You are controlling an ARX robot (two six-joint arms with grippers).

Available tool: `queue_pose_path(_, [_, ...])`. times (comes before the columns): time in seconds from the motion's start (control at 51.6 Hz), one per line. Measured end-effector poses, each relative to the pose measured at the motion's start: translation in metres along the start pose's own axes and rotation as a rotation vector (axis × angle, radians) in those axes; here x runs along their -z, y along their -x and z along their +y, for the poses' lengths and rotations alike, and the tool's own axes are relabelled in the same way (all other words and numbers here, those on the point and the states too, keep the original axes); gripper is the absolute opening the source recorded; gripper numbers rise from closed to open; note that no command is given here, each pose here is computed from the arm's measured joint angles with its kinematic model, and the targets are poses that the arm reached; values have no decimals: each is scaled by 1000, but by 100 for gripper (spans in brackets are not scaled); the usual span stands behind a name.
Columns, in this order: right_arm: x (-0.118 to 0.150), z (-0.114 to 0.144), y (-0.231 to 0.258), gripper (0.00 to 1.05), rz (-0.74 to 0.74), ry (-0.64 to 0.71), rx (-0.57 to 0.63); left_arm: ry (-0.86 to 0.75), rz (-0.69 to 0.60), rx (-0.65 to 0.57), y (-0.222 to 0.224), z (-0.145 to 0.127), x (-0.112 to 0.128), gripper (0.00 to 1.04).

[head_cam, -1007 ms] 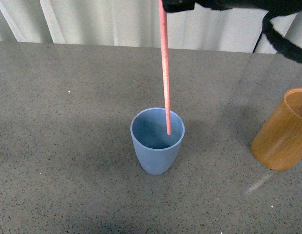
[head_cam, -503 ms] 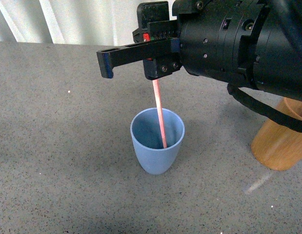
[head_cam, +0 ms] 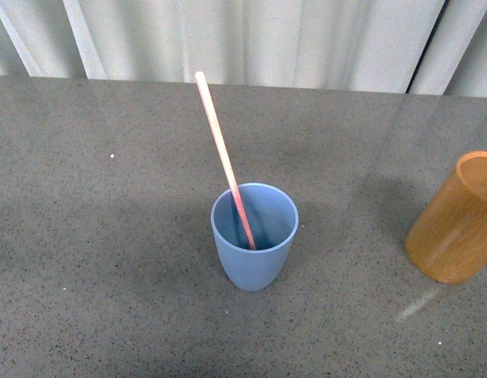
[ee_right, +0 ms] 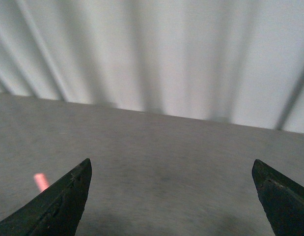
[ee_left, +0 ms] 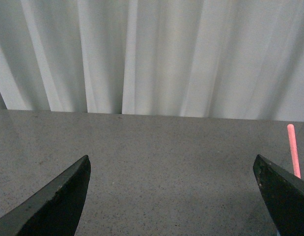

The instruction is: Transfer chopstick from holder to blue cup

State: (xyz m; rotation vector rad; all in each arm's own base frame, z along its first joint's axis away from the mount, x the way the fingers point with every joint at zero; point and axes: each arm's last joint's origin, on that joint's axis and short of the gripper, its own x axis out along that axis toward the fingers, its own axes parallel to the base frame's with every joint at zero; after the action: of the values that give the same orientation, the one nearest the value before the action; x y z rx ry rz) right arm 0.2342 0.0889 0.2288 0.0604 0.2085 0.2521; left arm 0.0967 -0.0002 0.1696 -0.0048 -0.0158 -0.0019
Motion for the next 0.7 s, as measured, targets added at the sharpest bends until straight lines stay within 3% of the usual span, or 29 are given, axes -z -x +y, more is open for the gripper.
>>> queue_pose_path(0.155, [12, -51, 49, 95, 61, -28, 298, 0, 0, 0, 0, 0, 0, 98])
queue_pose_path(0.271, [28, -69, 77, 95, 100, -55, 395, 0, 0, 0, 0, 0, 0, 98])
queue_pose_path(0.387, [25, -70, 82, 94, 72, -54, 387, 0, 0, 1, 0, 0, 0, 98])
queue_pose_path(0.484, [34, -70, 82, 80, -91, 1, 262, 0, 0, 0, 0, 0, 0, 98])
queue_pose_path(0.542, [40, -69, 88, 66, -184, 37, 242, 0, 0, -3, 0, 0, 0, 98])
queue_pose_path(0.697, [49, -68, 97, 37, -210, 54, 251, 0, 0, 0, 0, 0, 0, 98])
